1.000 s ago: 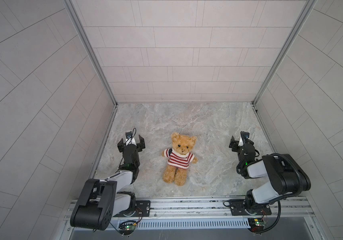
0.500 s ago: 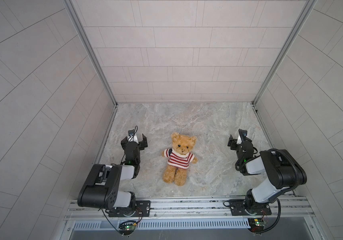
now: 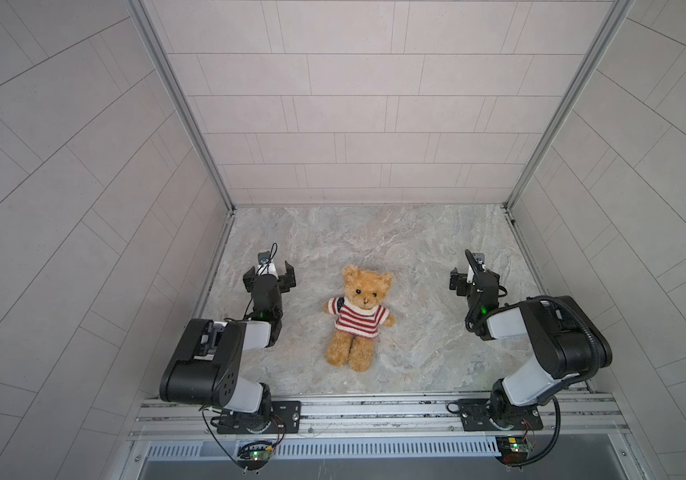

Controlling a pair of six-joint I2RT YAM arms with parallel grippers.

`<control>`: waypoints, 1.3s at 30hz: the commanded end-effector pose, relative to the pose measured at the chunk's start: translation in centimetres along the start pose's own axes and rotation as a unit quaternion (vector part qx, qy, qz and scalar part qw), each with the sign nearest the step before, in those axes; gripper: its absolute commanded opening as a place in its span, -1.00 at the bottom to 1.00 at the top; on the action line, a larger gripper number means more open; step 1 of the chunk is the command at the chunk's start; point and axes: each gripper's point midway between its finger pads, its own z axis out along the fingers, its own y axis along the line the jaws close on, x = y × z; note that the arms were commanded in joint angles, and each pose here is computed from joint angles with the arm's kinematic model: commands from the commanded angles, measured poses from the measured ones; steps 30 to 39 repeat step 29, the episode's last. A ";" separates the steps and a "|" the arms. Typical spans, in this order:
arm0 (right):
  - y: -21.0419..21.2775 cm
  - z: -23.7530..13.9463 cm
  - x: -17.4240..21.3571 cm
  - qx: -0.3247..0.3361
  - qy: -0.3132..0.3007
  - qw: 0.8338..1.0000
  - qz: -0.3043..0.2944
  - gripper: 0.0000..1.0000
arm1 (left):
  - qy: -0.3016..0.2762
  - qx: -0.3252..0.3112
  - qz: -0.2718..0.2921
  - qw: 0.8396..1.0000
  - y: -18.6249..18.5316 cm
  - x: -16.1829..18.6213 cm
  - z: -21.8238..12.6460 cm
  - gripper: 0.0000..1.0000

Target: Dress the teddy bear

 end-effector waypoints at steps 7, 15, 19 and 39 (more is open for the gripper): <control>-0.4 -0.2 -0.8 0.011 -0.009 1.000 -0.007 0.99 | -0.002 -0.003 0.005 1.000 -0.2 -0.3 0.0 1.00; -0.4 -0.2 -0.7 0.010 -0.010 1.000 -0.007 0.99 | -0.001 -0.003 0.006 1.000 -0.2 -0.3 0.0 1.00; -0.4 -0.2 -0.8 0.009 -0.011 1.000 -0.006 0.99 | -0.001 -0.003 0.006 1.000 -0.3 -0.3 0.1 1.00; -0.4 -0.2 -0.8 0.009 -0.010 1.000 -0.004 0.99 | -0.001 -0.002 0.006 1.000 -0.3 -0.3 0.1 1.00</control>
